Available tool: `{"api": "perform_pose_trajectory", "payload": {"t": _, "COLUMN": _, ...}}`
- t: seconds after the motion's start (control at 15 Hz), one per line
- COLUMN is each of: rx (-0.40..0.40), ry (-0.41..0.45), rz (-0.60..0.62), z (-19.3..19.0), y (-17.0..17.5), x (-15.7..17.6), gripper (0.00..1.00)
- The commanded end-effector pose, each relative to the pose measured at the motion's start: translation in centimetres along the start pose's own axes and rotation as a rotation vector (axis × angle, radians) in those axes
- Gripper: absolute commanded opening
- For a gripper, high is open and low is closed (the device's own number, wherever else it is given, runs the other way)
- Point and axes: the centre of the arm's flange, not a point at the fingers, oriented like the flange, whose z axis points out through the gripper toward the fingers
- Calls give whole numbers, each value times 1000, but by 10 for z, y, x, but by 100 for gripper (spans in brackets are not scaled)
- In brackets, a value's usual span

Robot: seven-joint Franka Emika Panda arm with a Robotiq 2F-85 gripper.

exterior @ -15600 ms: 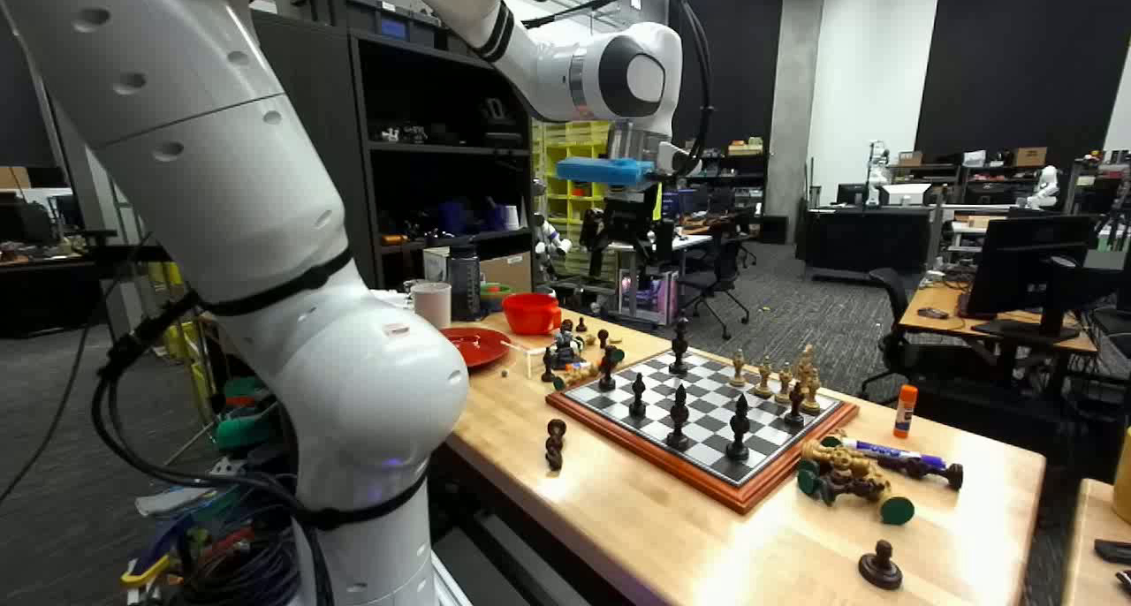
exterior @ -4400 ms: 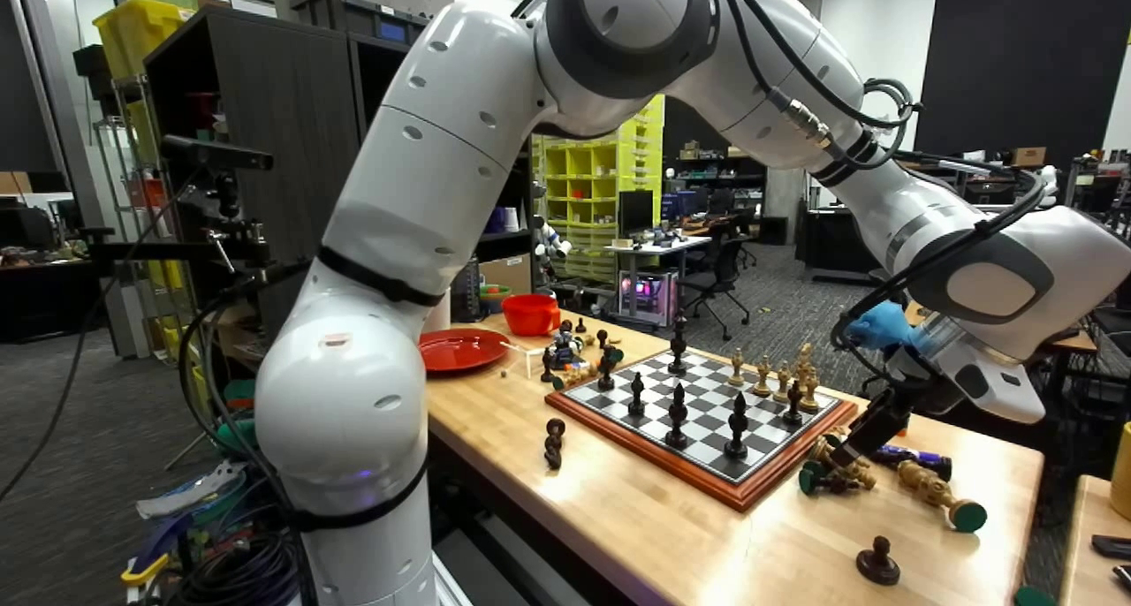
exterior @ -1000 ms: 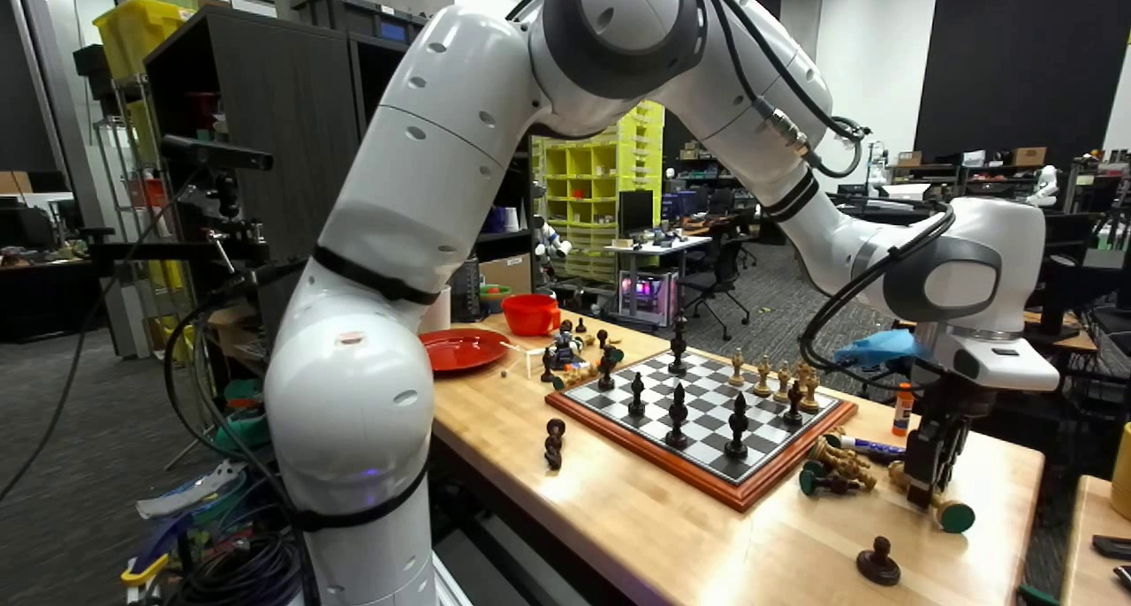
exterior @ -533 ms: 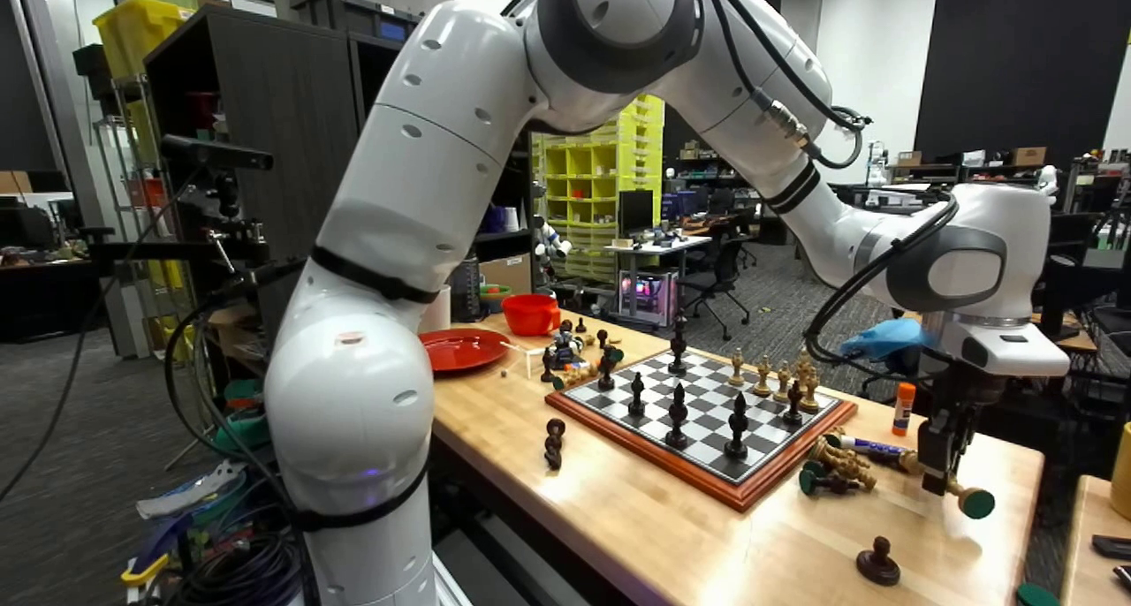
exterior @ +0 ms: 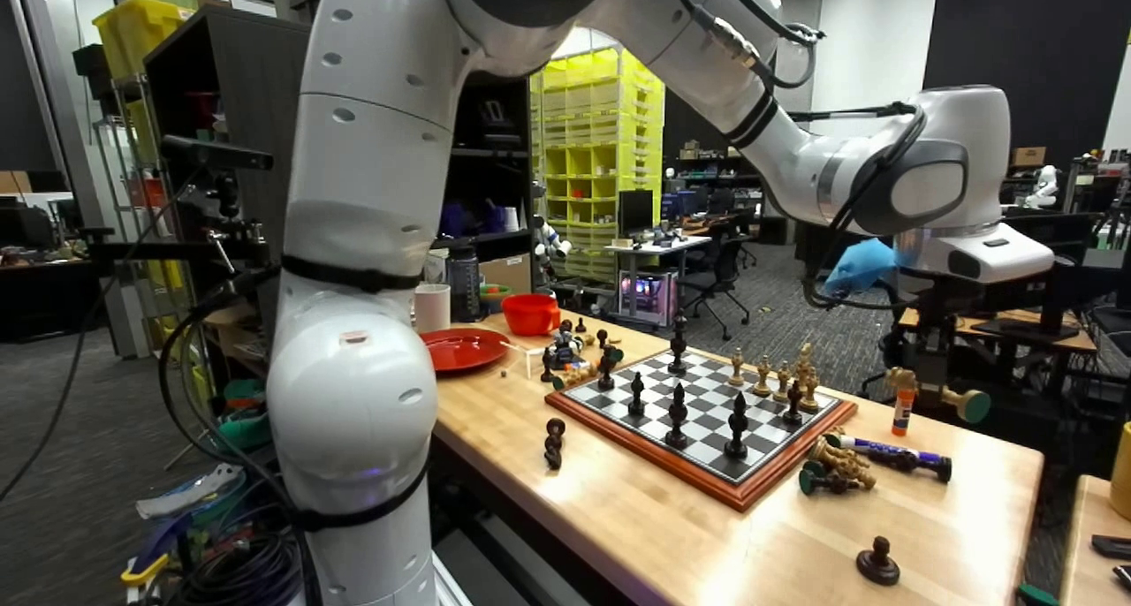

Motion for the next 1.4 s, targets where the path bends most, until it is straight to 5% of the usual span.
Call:
{"api": "perform_pose_trajectory", "payload": {"t": 0.0, "rx": 30, "ry": -71, "rz": -188, "z": -48, "y": 34, "x": -68, "gripper": 11}}
{"api": "perform_pose_trajectory", "payload": {"t": 0.67, "rx": -38, "ry": -251, "rz": -692, "z": -38, "y": 52, "x": -204, "gripper": 11}}
{"api": "perform_pose_trajectory", "payload": {"t": 1.33, "rx": -83, "ry": -297, "rz": -807, "z": -8, "y": 43, "x": -235, "gripper": 11}}
